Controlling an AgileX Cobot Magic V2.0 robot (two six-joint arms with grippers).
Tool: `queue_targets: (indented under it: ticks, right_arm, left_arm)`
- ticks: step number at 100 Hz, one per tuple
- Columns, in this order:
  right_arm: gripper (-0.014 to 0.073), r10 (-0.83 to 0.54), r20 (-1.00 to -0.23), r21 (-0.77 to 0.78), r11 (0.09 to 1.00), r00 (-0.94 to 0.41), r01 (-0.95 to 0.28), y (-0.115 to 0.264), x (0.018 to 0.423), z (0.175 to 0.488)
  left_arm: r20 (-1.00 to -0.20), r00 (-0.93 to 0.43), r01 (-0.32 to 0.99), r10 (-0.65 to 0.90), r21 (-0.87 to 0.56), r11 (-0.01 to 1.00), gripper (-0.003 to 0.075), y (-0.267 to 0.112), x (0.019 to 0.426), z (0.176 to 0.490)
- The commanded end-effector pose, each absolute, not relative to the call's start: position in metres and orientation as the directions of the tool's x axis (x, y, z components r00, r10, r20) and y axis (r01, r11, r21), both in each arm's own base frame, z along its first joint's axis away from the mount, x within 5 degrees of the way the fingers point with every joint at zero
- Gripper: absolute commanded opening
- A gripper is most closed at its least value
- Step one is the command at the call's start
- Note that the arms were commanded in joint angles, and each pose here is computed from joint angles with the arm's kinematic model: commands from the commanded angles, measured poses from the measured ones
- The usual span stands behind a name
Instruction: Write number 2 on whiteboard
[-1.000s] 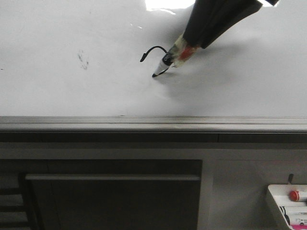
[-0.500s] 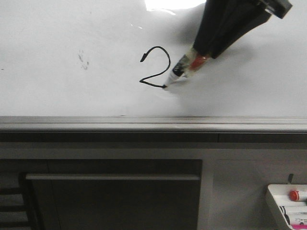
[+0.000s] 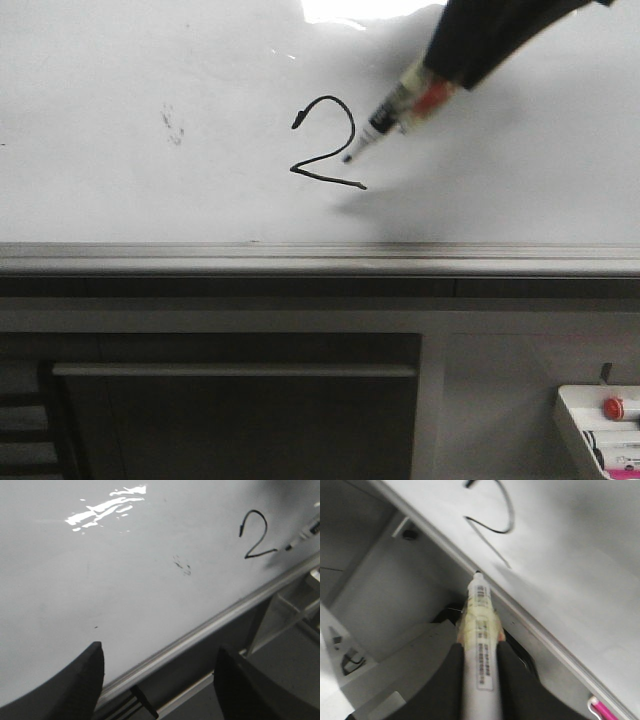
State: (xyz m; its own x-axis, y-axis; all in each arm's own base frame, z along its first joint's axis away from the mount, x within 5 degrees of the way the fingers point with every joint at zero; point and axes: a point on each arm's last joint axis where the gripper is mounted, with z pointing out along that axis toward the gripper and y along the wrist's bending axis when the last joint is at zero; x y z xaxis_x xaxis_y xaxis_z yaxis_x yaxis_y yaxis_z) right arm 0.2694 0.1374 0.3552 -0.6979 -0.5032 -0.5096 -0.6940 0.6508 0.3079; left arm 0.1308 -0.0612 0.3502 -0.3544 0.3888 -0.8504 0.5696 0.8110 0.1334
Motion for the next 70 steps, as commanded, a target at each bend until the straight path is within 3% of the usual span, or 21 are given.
queue_targets:
  ticks: [1,15,25,44,70]
  right_arm:
    - [0.0016,-0.512,-0.633,0.329,0.501,-0.580,-0.801,0.141,0.240,0.400]
    - [0.0016,-0.577,-0.705,0.203,0.392,-0.411,-0.897,0.145,0.215,0.418]
    - [0.0016,-0.628,-0.743,0.083,0.255,-0.230,-0.963,0.153,0.196,0.427]
    - [0.0016,-0.669,-0.741,-0.094,0.010,0.064,-0.996,0.168,0.171,0.429]
    - [0.0016,-0.709,-0.699,-0.128,-0.011,0.098,-0.992,0.169,0.170,0.423]
  left_arm:
    - [-0.860,-0.287,0.625,0.422,0.166,0.763,0.0440,-0.068,0.130,0.368]
    - [-0.801,-0.255,0.775,0.542,0.166,0.610,0.0440,-0.088,0.129,0.370]
    - [-0.774,-0.199,0.864,0.601,0.151,0.480,0.0440,-0.109,0.132,0.365]
    - [-0.756,-0.097,0.930,0.648,0.163,0.329,0.0440,-0.150,0.142,0.361]
    - [-0.765,-0.030,0.954,0.644,0.170,0.247,0.0440,-0.182,0.147,0.369]
